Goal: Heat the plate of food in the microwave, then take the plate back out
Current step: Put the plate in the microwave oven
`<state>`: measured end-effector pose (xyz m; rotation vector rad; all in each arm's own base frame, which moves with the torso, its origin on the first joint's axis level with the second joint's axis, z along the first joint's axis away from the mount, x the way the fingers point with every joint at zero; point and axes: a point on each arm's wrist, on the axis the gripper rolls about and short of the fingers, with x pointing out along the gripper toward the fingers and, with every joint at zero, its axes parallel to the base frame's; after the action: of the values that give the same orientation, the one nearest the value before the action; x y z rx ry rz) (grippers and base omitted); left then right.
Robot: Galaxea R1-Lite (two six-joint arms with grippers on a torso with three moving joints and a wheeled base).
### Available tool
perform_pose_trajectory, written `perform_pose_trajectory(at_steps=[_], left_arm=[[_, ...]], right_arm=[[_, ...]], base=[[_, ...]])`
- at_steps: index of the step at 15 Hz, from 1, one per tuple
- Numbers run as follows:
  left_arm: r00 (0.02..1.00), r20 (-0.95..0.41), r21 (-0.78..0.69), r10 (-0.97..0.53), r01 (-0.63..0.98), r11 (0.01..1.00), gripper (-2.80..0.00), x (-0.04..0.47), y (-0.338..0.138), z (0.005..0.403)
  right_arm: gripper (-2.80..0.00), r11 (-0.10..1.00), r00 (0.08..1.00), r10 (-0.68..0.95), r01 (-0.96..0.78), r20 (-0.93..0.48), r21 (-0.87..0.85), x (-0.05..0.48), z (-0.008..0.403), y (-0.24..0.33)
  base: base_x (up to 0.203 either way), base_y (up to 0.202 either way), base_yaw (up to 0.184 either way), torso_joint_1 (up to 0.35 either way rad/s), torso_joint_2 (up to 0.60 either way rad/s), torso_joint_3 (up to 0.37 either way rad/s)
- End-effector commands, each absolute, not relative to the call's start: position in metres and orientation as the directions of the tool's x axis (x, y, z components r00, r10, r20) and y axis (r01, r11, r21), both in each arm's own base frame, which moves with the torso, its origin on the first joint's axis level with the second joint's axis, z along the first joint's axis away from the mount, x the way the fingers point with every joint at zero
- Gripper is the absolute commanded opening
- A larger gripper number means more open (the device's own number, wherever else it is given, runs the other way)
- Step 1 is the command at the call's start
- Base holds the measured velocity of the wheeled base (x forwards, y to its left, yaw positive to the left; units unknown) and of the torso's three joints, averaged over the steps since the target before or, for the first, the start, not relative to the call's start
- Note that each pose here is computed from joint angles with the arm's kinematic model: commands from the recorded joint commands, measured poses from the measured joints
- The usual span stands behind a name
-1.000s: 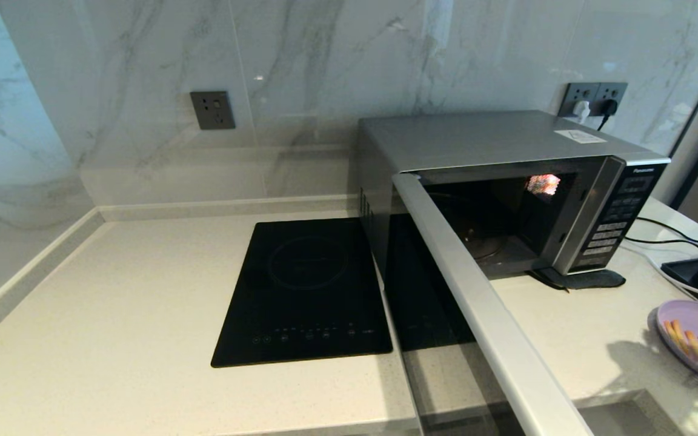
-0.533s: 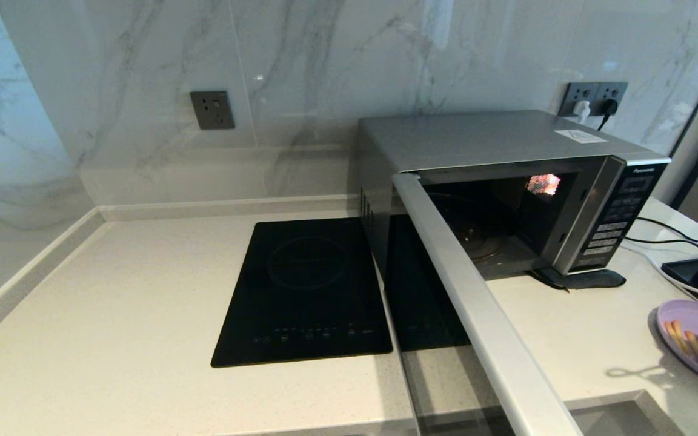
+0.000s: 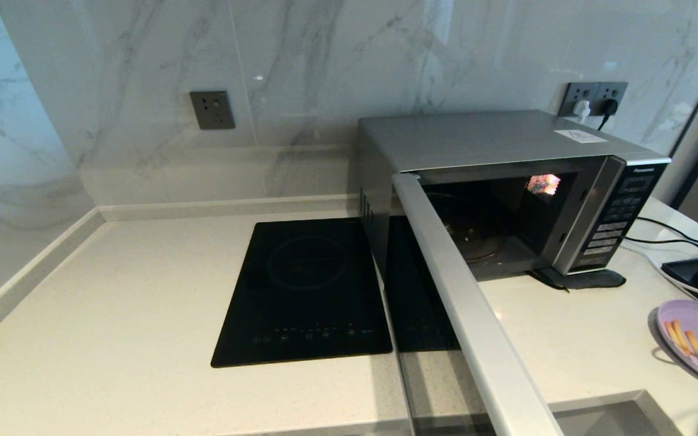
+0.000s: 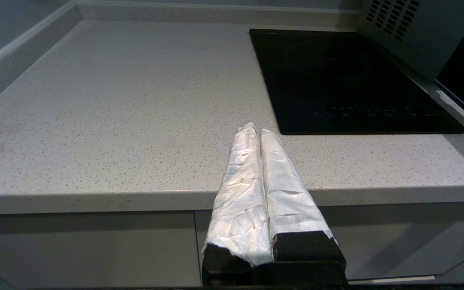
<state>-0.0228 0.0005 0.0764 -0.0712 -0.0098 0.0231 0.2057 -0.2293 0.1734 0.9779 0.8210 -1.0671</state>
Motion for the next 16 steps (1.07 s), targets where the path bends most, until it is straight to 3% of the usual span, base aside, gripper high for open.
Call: perform_pose_trajectory(at_steps=[1, 16], left_arm=[[1.0, 0.008, -0.072, 0.025, -0.024, 0.997, -2.8, -0.023, 0.0, 0.076], [1.0, 0.008, -0.072, 0.025, -0.024, 0.997, -2.8, -0.023, 0.0, 0.076]], right_arm=[[0.0, 0.121, 0.199, -0.275, 0.978, -0.941, 0.171, 0.218, 0.138, -0.254], [0.0, 0.081, 0.155, -0.235, 0.987, -0.959, 0.14, 0.248, 0.095, -0.291]], base=[[0.0, 0.0, 0.0, 0.0, 0.0, 0.0], [0.0, 0.0, 0.0, 0.0, 0.0, 0.0]])
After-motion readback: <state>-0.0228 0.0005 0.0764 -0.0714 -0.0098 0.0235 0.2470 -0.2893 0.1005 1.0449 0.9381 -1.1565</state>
